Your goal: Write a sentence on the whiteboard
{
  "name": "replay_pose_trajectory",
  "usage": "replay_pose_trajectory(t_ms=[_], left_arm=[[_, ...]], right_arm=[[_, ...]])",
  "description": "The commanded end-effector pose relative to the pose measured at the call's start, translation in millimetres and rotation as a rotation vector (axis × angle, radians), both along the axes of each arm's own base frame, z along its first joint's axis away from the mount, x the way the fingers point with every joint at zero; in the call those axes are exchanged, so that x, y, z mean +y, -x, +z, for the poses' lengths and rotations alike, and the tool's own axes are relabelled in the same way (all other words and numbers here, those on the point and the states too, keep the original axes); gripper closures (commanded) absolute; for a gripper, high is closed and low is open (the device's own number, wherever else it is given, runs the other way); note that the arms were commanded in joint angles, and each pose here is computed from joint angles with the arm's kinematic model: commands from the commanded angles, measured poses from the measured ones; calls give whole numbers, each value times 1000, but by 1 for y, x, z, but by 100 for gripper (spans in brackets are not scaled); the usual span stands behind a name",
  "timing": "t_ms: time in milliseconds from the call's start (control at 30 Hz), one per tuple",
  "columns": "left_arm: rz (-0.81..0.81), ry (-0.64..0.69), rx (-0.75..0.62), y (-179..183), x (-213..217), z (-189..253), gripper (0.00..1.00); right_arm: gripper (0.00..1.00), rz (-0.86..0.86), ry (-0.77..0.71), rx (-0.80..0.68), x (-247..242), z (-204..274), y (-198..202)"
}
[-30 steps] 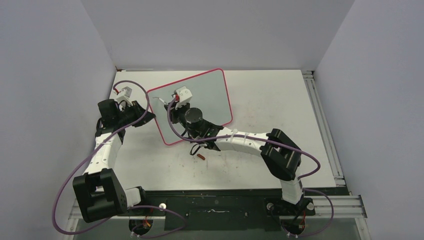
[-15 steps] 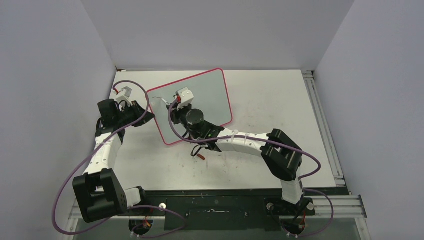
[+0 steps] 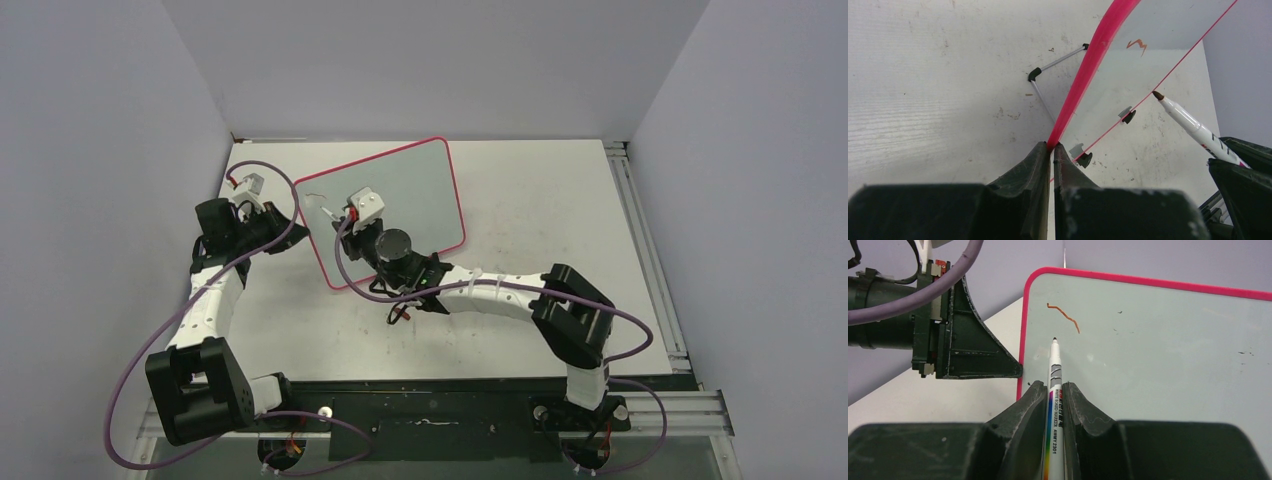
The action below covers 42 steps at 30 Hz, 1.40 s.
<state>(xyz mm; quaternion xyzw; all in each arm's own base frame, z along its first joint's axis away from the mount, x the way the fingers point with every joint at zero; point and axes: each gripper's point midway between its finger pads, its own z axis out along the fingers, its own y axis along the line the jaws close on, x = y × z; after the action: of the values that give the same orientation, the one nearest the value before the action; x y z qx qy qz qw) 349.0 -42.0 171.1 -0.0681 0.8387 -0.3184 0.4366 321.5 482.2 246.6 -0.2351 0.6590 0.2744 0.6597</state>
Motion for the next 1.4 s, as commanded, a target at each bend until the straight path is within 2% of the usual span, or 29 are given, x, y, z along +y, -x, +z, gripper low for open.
replay_pose_trajectory(t_ms=[0, 1367], left_arm=[[-30, -18, -74, -5, -4, 20, 99], [-38, -52, -78, -3, -7, 20, 100]], right_arm=[[95, 24, -93, -76, 5, 50, 4], [95, -42, -53, -84, 19, 35, -16]])
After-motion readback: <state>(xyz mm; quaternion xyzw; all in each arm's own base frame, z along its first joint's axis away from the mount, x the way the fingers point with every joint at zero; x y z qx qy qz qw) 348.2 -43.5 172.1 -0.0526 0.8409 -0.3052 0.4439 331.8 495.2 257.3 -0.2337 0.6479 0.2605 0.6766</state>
